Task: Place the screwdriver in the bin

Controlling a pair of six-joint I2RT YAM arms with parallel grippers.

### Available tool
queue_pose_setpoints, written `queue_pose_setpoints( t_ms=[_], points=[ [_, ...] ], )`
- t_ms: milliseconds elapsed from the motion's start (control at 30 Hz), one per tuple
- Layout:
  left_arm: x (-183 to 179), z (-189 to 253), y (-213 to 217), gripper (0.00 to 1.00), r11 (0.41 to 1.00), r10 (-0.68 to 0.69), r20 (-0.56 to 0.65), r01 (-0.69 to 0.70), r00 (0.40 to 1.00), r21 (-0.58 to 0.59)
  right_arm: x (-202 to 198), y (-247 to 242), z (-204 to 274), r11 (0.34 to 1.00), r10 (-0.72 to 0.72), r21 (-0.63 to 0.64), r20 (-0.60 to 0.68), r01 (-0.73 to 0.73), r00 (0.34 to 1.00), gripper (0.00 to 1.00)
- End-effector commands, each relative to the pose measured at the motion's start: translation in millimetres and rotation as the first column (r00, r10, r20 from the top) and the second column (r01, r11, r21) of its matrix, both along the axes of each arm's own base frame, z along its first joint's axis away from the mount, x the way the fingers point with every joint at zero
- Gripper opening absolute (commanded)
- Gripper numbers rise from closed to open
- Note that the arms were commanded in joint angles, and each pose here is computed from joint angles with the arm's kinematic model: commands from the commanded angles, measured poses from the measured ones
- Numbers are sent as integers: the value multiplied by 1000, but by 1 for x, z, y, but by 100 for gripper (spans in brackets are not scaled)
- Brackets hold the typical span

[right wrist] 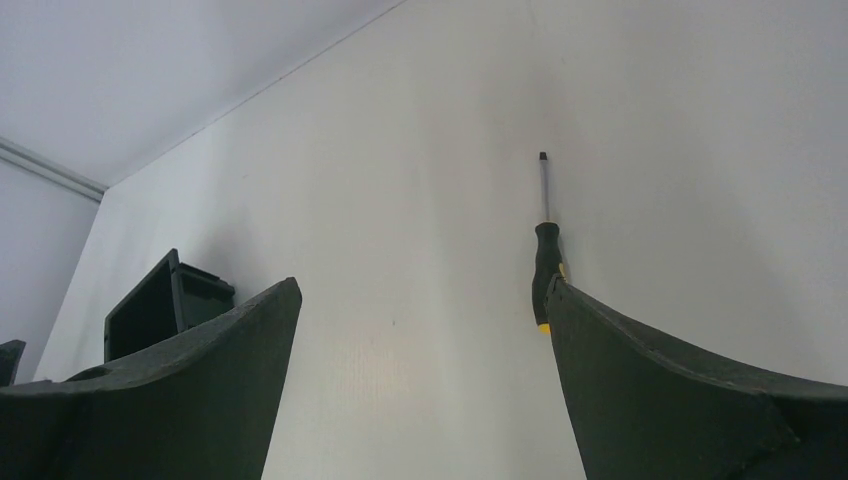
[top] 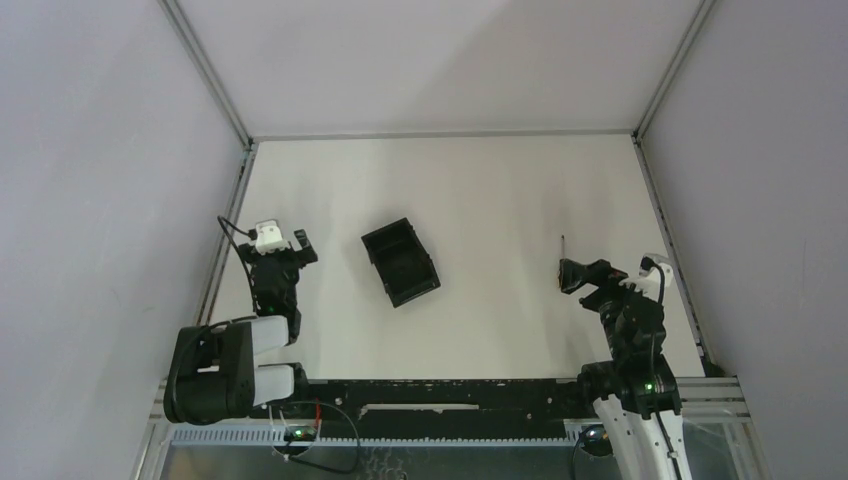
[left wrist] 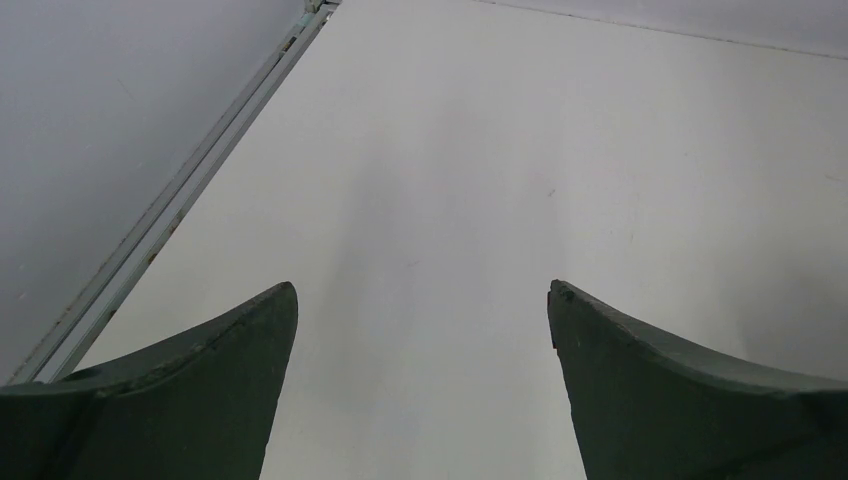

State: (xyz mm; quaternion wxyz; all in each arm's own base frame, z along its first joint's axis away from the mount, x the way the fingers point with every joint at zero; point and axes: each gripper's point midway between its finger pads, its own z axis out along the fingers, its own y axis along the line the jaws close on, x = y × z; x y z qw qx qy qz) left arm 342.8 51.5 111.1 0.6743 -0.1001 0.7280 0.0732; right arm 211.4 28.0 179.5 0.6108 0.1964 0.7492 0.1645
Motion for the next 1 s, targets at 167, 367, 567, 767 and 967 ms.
queue_pose_setpoints(
  t_ms=[167,367,567,767,967],
  points=[
    [11,24,0,100,1000,0,70,-1,998,20,4,12,73,993,102,-76,187,-89,977,97],
    [11,25,1,100,1000,0,70,-1,998,20,36,-2,105,973,54,-219,-79,-70,995,96],
    [11,25,0,100,1000,-1,70,-1,998,21,79,-28,27,934,-113,-325,-668,-152,736,100],
    [11,25,0,100,1000,0,71,-1,997,20,97,-23,-54,962,4,-144,-842,-233,540,99],
    [11,25,0,100,1000,0,71,-1,997,20,97,-18,-128,953,45,-77,-920,-292,390,88]
  ],
)
